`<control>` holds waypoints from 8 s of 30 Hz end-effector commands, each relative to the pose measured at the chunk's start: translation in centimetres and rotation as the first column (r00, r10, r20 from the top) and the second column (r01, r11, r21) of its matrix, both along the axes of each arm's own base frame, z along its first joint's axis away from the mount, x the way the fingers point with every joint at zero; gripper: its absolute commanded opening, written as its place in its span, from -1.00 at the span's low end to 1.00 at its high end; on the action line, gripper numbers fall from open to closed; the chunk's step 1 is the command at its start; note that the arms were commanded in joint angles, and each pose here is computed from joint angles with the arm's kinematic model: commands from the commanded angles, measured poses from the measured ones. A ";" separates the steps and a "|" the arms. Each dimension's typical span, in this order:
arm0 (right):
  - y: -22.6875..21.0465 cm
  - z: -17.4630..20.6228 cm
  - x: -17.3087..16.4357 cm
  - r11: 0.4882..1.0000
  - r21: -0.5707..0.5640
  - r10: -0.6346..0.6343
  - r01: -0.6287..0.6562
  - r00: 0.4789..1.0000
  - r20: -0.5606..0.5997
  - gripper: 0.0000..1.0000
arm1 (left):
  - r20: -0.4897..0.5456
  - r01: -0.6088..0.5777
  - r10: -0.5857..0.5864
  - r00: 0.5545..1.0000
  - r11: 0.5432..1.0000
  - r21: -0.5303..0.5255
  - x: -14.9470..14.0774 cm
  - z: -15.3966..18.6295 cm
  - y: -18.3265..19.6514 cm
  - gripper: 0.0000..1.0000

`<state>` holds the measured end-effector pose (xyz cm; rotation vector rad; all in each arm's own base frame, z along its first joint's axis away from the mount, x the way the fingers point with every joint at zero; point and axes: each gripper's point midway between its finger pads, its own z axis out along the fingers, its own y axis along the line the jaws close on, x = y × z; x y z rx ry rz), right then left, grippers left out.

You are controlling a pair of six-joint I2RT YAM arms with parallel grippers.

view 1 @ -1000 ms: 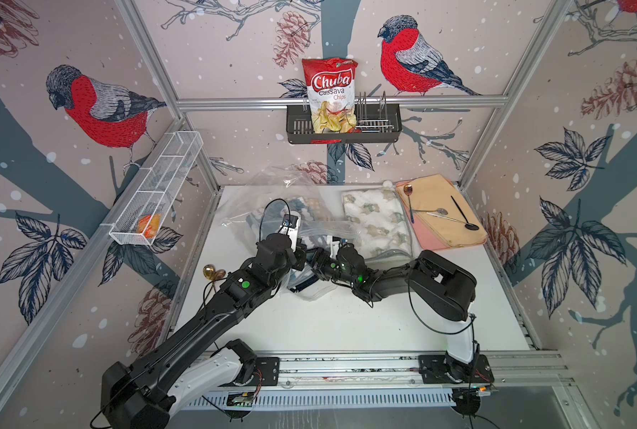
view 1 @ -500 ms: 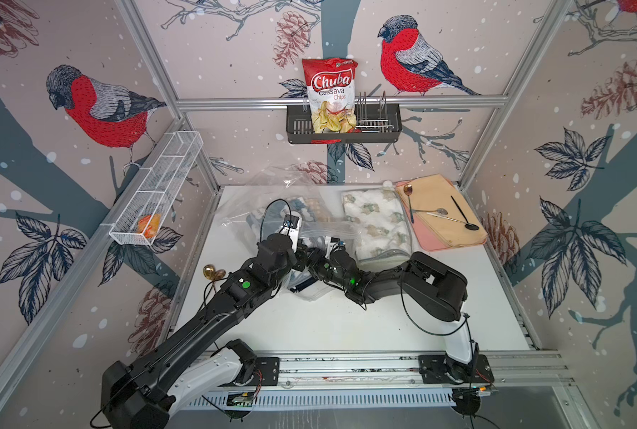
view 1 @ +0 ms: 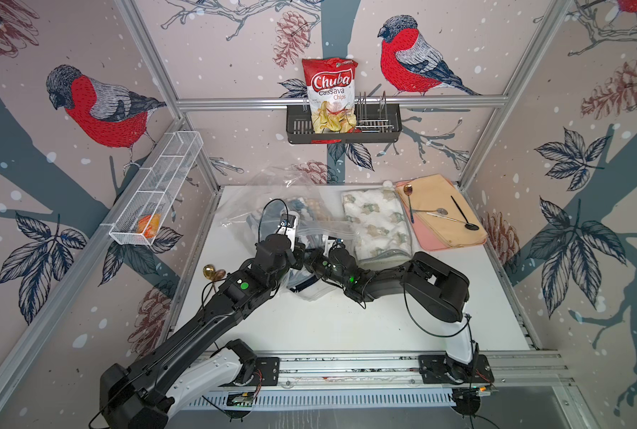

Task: Take the blanket out of the vacuum bag
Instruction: Take out the blanket from the vacuum bag, then place the blanket at the center of the board.

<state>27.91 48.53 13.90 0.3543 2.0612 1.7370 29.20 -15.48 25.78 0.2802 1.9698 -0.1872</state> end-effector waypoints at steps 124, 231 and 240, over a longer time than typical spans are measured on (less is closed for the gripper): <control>-25.5 12.2 17.7 0.923 -0.238 -0.210 0.303 0.914 0.348 -1.00 | 0.062 -0.100 0.102 0.993 0.995 -0.030 0.8 1.6 2.1 -0.94; -24.6 -4.7 5.9 0.196 -0.975 0.139 0.109 0.981 0.137 0.15 | 0.125 -0.305 0.304 0.945 0.952 -0.005 0.9 2.2 6.4 -1.00; -25.3 -7.8 6.2 0.137 -0.986 0.103 0.096 0.988 0.111 -0.18 | 0.121 -0.288 0.287 0.950 0.957 -0.007 0.9 2.1 6.0 -1.00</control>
